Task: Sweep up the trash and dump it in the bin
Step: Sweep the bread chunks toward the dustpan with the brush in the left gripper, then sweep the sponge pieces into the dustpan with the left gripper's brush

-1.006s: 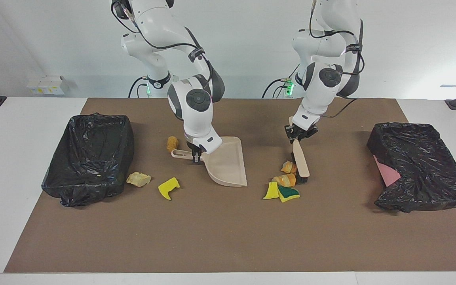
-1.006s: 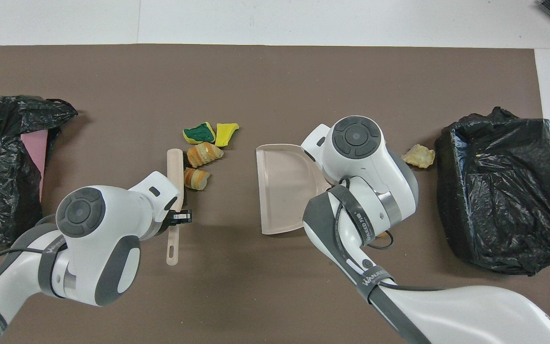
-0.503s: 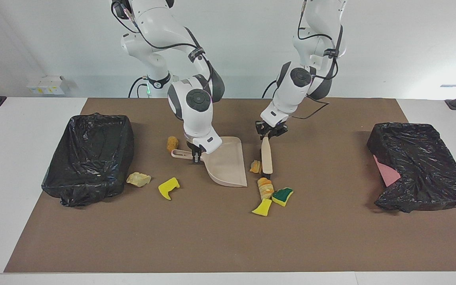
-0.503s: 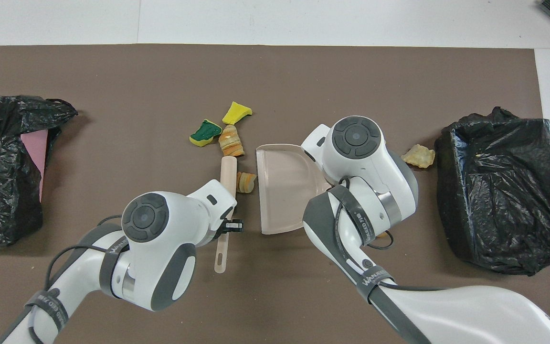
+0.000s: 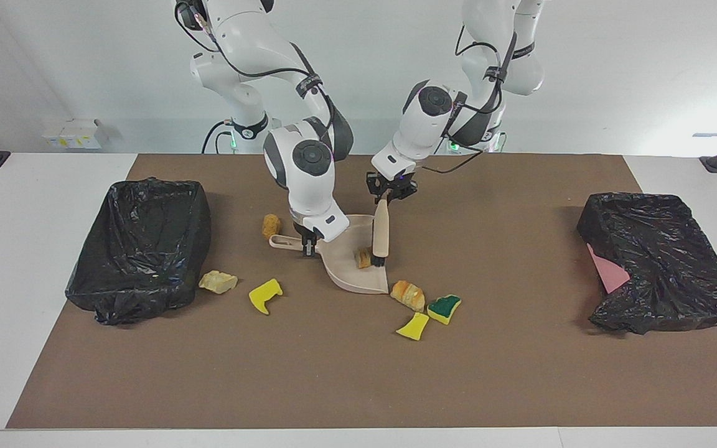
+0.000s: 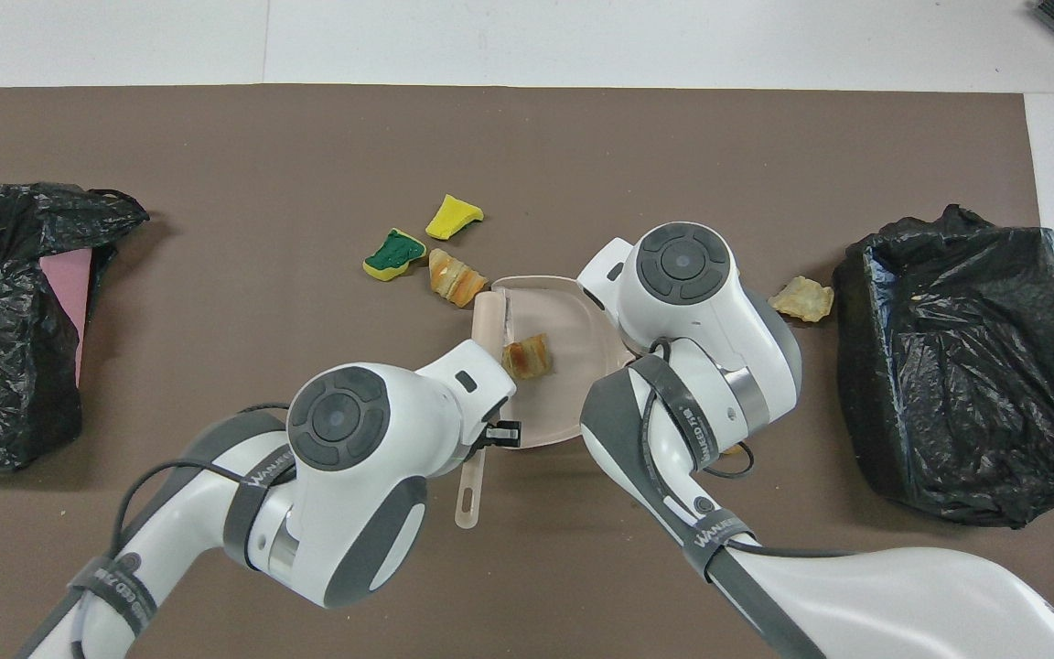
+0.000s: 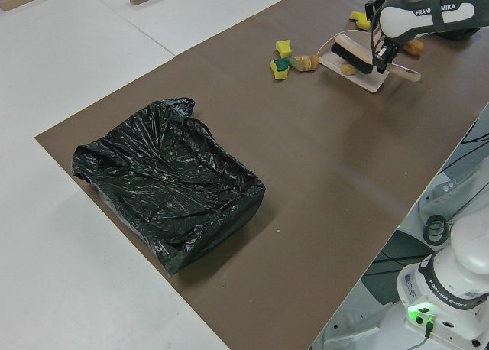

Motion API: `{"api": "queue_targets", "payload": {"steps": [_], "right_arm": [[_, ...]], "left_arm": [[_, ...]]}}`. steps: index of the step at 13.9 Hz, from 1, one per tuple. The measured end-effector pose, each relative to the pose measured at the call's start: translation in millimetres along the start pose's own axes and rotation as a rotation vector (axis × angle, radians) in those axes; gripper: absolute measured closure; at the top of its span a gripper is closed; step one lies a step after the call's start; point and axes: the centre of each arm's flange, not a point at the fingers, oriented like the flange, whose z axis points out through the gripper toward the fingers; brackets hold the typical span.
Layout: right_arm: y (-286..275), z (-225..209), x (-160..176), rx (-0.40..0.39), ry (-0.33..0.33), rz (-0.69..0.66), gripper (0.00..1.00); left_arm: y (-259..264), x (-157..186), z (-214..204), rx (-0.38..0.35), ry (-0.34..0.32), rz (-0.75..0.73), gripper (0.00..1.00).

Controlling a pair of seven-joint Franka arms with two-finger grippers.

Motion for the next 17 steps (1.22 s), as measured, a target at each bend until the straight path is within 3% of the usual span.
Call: {"api": "queue_targets", "payload": {"steps": [4,8,10,14,17], "right_arm": [[0,0,0,0.000,0.000,0.000,0.68],[0,0,0,0.000,0.000,0.000,0.68],[0,0,0,0.000,0.000,0.001,0.68],[1,0,-2,0.001,0.000,0.036,0.68],[1,1,-3,0.001,-0.001,0.057,0.68]], "left_arm": [[-60,63,-26,0.068,0.070,0.003,0.74],[-117,121,-33,0.088,0.101,0.152,0.74],[-137,148,-25,0.134,0.103,0.246,0.74],[-152,178,13,0.196,0.060,0.369,0.74],[-140,176,32,0.217,-0.054,0.487,0.74]]}}
